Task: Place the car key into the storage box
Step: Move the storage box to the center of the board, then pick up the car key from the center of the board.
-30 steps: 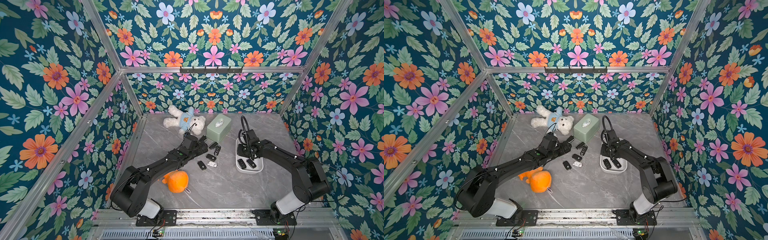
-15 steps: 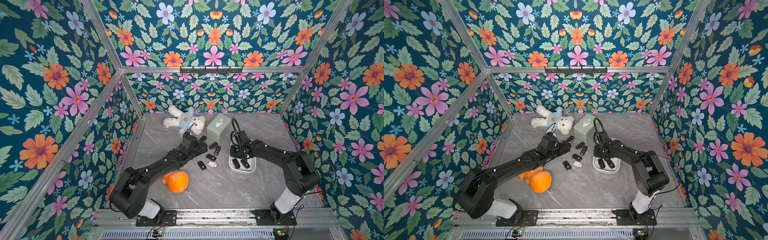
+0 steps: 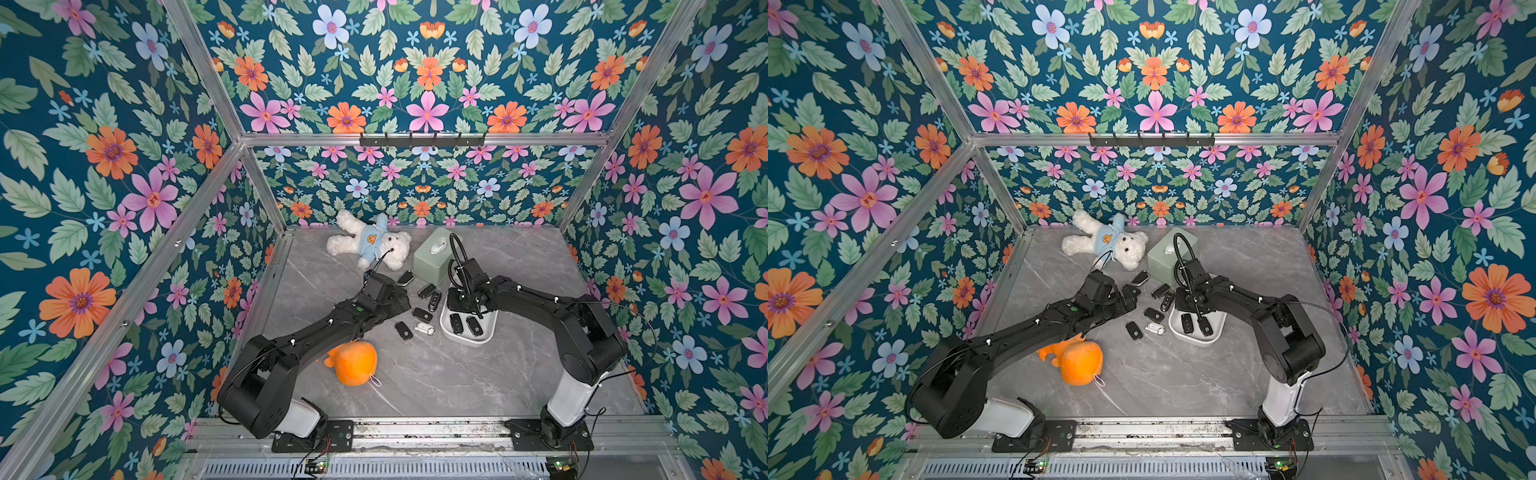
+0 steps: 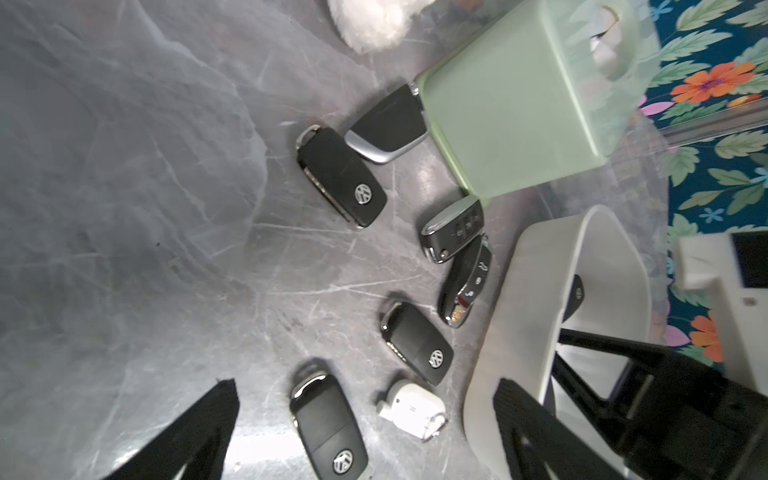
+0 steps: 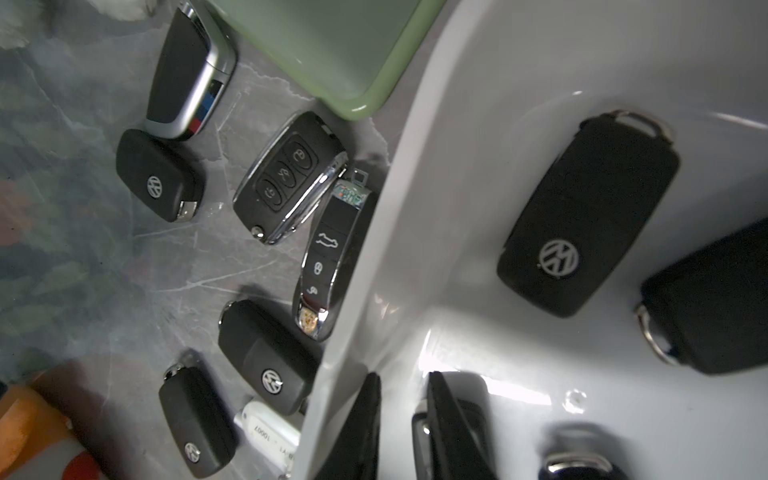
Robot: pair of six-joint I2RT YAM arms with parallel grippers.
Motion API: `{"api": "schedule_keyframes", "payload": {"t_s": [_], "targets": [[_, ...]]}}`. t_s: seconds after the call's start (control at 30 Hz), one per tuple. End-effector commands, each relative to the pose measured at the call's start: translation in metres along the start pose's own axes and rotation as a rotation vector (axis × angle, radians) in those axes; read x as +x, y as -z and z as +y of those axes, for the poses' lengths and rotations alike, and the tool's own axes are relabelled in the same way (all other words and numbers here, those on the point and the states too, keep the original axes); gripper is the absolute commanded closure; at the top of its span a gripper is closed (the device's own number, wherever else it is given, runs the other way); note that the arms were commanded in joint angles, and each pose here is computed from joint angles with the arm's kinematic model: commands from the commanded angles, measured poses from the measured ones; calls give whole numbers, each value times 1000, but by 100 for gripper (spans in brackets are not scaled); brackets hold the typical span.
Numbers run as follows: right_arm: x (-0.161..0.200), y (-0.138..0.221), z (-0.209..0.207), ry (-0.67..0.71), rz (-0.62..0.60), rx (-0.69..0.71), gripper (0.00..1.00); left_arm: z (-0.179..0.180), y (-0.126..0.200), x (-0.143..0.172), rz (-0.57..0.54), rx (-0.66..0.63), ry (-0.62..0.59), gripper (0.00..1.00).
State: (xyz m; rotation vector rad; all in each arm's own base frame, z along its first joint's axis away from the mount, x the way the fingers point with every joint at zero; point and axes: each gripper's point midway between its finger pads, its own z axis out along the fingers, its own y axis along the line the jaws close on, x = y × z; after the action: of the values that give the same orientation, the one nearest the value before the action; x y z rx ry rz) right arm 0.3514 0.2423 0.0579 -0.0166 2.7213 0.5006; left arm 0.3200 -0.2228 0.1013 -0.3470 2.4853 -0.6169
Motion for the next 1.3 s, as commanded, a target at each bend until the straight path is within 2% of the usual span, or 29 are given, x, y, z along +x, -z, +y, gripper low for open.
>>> {"api": "schedule_keyframes", "payload": {"t_s": [0.0, 0.1, 0.2, 0.3, 0.33, 0.37, 0.57, 0.7, 0.97, 1.27], "targets": [[-12, 13, 1, -8, -66, 7, 74, 18, -3, 13, 46, -71, 11, 0], [-19, 36, 7, -4, -139, -31, 66, 24, -6, 20, 62, -79, 58, 0], [-25, 61, 12, -13, -227, -82, 49, 28, -9, 27, 76, -90, 99, 0], [-24, 82, 15, -33, -314, -148, 22, 29, -13, 33, 93, -103, 126, 0], [-24, 88, 15, -39, -345, -171, 7, 29, -14, 36, 100, -110, 132, 0], [-24, 97, 16, -42, -380, -199, 1, 28, -16, 38, 107, -116, 138, 1], [-21, 130, 18, -58, -512, -308, 1, 30, -23, 47, 136, -180, 168, 1], [-16, 140, 22, -69, -541, -375, 1, 28, -22, 49, 140, -226, 167, 1], [4, 130, 41, -27, -436, -501, 1, 33, -18, 68, 169, -302, 209, 7], [31, 111, 59, 22, -208, -576, 1, 30, -27, 74, 176, -333, 250, 11]]}}
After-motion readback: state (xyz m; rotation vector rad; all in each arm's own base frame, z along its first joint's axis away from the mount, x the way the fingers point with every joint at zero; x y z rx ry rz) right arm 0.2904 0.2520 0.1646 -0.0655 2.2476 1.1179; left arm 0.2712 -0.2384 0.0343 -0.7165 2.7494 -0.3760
